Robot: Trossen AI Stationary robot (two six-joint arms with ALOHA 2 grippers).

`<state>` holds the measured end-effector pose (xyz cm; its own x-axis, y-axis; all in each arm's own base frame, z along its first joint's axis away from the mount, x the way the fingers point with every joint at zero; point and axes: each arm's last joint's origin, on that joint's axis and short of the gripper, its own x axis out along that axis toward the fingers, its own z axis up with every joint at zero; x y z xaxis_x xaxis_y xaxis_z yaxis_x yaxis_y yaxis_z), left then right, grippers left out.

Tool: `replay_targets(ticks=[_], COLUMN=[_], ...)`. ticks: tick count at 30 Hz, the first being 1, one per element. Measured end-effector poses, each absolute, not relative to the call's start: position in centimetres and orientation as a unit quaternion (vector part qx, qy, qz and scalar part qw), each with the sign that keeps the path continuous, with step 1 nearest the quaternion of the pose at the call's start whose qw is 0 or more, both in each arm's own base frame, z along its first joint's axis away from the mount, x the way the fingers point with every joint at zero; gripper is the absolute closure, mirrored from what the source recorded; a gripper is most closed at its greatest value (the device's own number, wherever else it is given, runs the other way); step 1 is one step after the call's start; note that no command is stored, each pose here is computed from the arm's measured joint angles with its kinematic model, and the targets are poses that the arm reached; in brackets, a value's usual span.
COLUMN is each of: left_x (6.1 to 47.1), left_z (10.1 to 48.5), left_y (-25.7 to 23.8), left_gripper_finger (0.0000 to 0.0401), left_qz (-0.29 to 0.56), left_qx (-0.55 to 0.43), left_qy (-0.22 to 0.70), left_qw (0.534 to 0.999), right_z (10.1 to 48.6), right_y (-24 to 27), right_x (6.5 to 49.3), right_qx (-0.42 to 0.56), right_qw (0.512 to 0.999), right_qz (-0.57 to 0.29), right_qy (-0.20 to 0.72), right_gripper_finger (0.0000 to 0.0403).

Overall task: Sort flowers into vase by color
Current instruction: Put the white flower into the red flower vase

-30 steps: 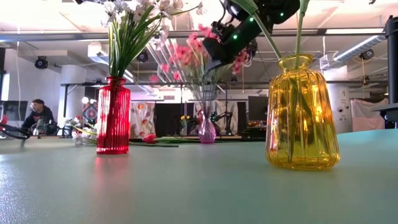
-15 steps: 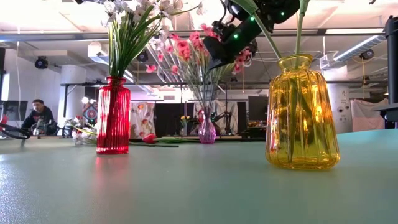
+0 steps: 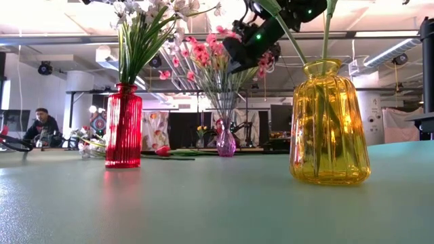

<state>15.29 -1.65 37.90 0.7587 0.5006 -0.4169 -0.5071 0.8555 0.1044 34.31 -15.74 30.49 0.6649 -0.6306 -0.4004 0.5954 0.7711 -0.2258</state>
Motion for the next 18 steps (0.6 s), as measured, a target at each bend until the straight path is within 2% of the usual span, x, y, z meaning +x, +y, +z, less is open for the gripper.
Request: replay_targets(ticks=[8,18], left_x=[15.3,15.3], left_z=[37.9,37.9], left_y=[-1.6,-1.6], left_gripper_finger=[0.0208,0.0208], left_qz=[0.269,0.269], left_qx=[-0.007,-0.007], left_qy=[0.22,0.22], left_qw=[0.938,0.938], right_z=[32.5,35.8], right_y=[-14.2,-11.8], right_x=[33.3,31.6], right_qx=[-0.03,-0.023], right_qw=[0.921,0.937], right_qz=[-0.325,-0.307], right_qy=[0.212,0.165], right_gripper_finger=[0.0223,0.0216])
